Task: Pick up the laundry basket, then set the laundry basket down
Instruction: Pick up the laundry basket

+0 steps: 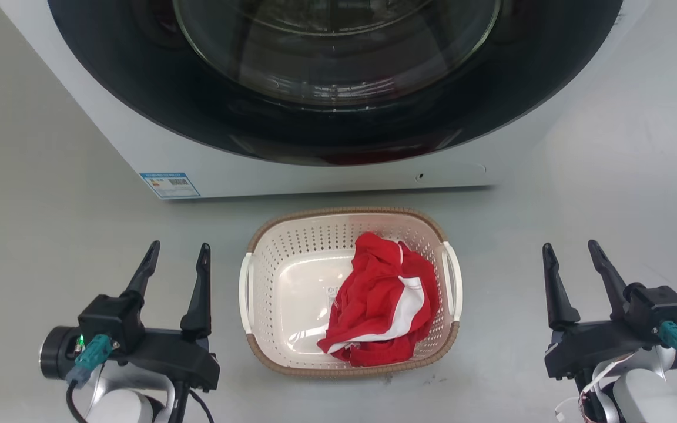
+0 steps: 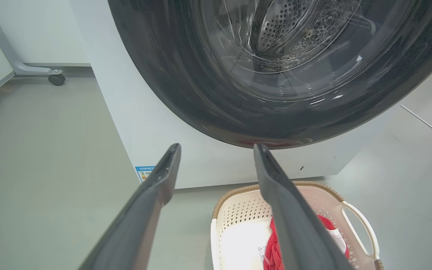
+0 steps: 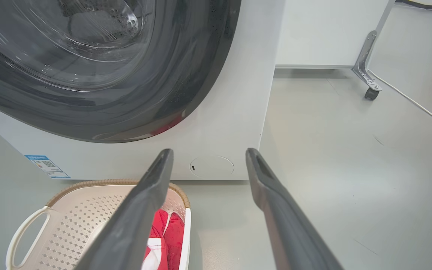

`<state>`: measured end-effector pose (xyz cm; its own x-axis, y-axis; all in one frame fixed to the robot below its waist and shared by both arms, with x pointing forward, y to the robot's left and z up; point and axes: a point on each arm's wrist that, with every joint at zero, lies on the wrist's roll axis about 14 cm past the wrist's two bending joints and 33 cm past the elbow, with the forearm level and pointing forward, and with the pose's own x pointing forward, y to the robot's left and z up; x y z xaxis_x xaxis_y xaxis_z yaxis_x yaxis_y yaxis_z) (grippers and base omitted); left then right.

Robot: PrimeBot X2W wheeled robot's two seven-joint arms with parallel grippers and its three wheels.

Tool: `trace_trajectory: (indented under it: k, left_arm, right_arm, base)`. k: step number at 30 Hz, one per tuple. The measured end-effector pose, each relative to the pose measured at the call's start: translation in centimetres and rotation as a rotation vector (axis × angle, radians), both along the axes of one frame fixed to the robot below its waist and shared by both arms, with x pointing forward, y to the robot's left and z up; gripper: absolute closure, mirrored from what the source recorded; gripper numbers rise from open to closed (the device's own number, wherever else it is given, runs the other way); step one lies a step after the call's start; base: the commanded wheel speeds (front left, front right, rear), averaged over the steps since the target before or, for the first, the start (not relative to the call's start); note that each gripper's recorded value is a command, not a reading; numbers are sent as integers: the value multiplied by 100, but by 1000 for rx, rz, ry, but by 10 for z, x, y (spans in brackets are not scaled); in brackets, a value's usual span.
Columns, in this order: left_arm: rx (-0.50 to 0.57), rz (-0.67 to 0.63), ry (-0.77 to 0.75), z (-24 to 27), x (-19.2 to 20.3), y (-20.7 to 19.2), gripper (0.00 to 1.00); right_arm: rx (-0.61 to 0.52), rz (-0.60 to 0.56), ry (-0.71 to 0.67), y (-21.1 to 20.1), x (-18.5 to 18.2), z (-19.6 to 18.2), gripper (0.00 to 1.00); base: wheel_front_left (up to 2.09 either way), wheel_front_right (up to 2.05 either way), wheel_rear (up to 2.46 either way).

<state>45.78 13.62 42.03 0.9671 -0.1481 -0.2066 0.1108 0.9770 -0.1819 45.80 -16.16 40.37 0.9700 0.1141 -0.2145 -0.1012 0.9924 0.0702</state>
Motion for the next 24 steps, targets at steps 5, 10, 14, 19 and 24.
trace_trajectory:
  k: [5, 10, 14, 19, 24]
  left_arm:
    - [-3, 1, 27, -18, 16, 0, 0]
    - [-16, -7, 68, -41, 28, -4, 0]
    - [-22, -16, 105, -61, 36, -7, 0]
    - [-36, -33, 170, -90, 40, -13, 0]
    - [-49, -51, 232, -116, 41, -22, 0]
  right_arm:
    - [3, 2, 31, 2, 15, -18, 0]
    - [15, 3, 59, 7, 28, -36, 0]
    - [18, 0, 93, 7, 34, -55, 0]
    - [18, -6, 144, 7, 37, -80, 0]
    - [20, -2, 184, 10, 42, -102, 0]
  base:
    - [0, 0, 0]
    - [0, 0, 0]
    - [0, 0, 0]
    - [0, 0, 0]
    - [0, 0, 0]
